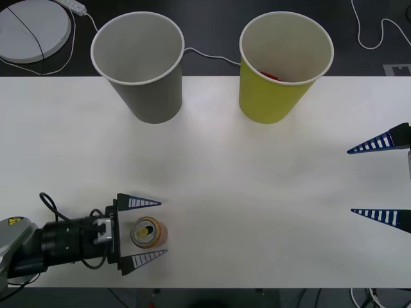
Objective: Put the can into the green bin and the plastic bottle into the gray bin
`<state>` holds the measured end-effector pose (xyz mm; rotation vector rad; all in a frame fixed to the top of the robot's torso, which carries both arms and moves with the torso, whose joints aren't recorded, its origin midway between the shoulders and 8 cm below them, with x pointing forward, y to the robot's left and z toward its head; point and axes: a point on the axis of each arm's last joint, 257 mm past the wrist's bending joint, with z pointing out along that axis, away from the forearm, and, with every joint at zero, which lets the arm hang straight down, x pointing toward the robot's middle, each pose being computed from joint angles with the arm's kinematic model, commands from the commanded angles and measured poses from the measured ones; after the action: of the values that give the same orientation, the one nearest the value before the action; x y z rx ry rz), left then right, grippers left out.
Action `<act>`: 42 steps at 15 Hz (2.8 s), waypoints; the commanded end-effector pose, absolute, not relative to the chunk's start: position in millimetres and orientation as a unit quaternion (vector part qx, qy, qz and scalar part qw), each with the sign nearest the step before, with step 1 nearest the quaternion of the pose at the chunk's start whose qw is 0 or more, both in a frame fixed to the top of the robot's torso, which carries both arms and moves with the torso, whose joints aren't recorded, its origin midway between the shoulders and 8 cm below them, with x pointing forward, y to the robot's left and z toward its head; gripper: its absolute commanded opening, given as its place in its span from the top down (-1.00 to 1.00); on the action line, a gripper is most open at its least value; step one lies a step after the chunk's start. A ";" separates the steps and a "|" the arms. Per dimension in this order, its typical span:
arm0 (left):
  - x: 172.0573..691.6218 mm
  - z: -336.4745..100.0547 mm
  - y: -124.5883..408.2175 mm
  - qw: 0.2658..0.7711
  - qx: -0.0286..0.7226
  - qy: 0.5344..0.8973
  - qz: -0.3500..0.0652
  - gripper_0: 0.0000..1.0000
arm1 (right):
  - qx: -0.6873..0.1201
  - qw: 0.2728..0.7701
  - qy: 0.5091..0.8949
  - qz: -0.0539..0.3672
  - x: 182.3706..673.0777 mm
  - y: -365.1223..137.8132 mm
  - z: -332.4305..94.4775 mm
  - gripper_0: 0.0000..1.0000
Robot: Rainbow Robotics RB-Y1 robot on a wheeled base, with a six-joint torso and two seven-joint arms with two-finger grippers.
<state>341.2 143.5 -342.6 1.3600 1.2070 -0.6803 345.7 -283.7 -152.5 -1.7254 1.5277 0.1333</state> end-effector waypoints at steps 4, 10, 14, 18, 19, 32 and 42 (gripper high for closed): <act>341.9 -341.7 142.5 0.565 0.577 0.514 -0.291 1.00 | -0.684 0.405 0.605 0.053 345.7 -283.7 -152.5 -1.00; 349.6 -335.8 144.9 0.566 0.576 0.515 -0.288 1.00 | -0.684 0.405 0.605 0.053 345.7 -283.7 -152.5 -1.00; 357.6 -327.2 161.5 0.536 0.591 0.533 -0.282 1.00 | -0.684 0.405 0.605 0.053 345.7 -283.7 -152.5 -1.00; 369.8 -311.6 185.0 0.487 0.614 0.564 -0.261 1.00 | -0.684 0.405 0.605 0.053 345.7 -283.7 -152.5 -1.00; 372.3 -305.9 189.7 0.475 0.620 0.571 -0.255 1.00 | -0.684 0.405 0.605 0.053 345.7 -283.7 -152.5 -1.00; 407.6 -218.1 273.0 0.358 0.595 0.709 -0.123 1.00 | -0.684 0.405 0.605 0.053 345.7 -283.7 -152.5 -1.00; 397.5 -141.6 229.5 0.324 0.589 0.738 -0.056 1.00 | -0.684 0.405 0.605 0.053 345.7 -283.7 -152.5 -1.00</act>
<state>393.6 236.2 -148.6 1.5439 1.9314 -0.1547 345.7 -283.7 -152.5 -1.7254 1.5277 0.1333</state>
